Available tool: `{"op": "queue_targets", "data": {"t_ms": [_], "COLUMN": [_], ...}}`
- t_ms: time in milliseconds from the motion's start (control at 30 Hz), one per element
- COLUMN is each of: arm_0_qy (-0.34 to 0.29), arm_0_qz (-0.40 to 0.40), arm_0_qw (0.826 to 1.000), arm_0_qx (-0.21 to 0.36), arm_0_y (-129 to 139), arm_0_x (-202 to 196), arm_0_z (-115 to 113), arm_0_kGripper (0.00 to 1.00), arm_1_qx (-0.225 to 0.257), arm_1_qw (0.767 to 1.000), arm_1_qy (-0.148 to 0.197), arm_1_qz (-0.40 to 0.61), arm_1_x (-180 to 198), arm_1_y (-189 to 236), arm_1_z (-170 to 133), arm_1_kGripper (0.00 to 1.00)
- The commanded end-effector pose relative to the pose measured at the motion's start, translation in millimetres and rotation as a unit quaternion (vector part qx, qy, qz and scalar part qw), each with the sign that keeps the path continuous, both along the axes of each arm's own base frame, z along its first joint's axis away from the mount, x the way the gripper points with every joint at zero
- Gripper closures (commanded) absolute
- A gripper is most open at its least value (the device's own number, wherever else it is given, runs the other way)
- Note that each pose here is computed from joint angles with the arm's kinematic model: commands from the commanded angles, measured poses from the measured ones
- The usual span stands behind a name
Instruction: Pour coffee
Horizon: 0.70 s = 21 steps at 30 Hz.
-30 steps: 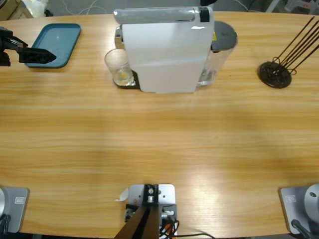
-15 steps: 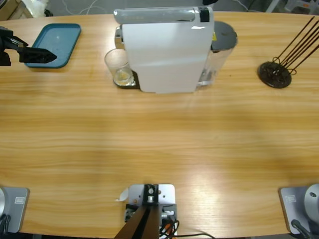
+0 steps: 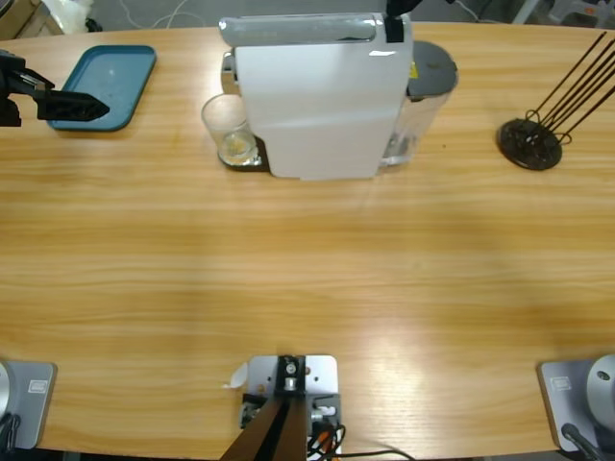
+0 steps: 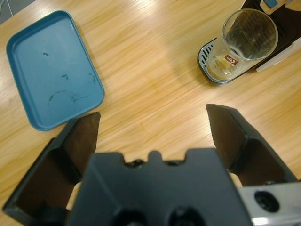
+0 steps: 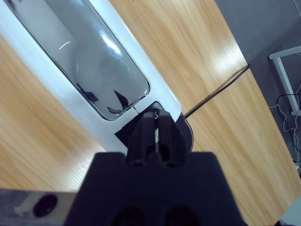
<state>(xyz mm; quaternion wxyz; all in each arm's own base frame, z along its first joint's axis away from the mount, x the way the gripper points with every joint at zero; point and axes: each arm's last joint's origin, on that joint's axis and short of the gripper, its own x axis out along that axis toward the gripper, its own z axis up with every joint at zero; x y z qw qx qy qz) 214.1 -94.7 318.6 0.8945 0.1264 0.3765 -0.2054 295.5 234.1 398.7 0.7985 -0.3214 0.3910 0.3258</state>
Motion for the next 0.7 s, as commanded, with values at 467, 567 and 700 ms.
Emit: {"op": "queue_targets", "data": {"t_ms": [467,567,700], "arm_0_qy": [0.018,0.015,0.012], "arm_0_qz": [-0.018,-0.021,-0.031], "arm_0_qw": [1.0,1.0,0.999], "arm_0_qx": [0.006,0.004,0.001], "arm_0_y": [-6,-6,-8], "arm_0_x": [3,1,-5], "arm_0_z": [-12,-10,-9], "arm_0_kGripper": [0.023,0.023,0.023], "arm_1_qx": [0.036,0.1,0.104], "arm_1_qw": [0.995,0.985,0.987], "arm_1_qy": [-0.074,-0.123,-0.094], "arm_1_qz": [-0.048,-0.063,-0.079], "arm_1_x": [-20,-56,-91], "arm_1_y": [-26,-53,-78], "arm_1_z": [30,63,42], "arm_1_kGripper": [1.0,1.0,0.795]}}
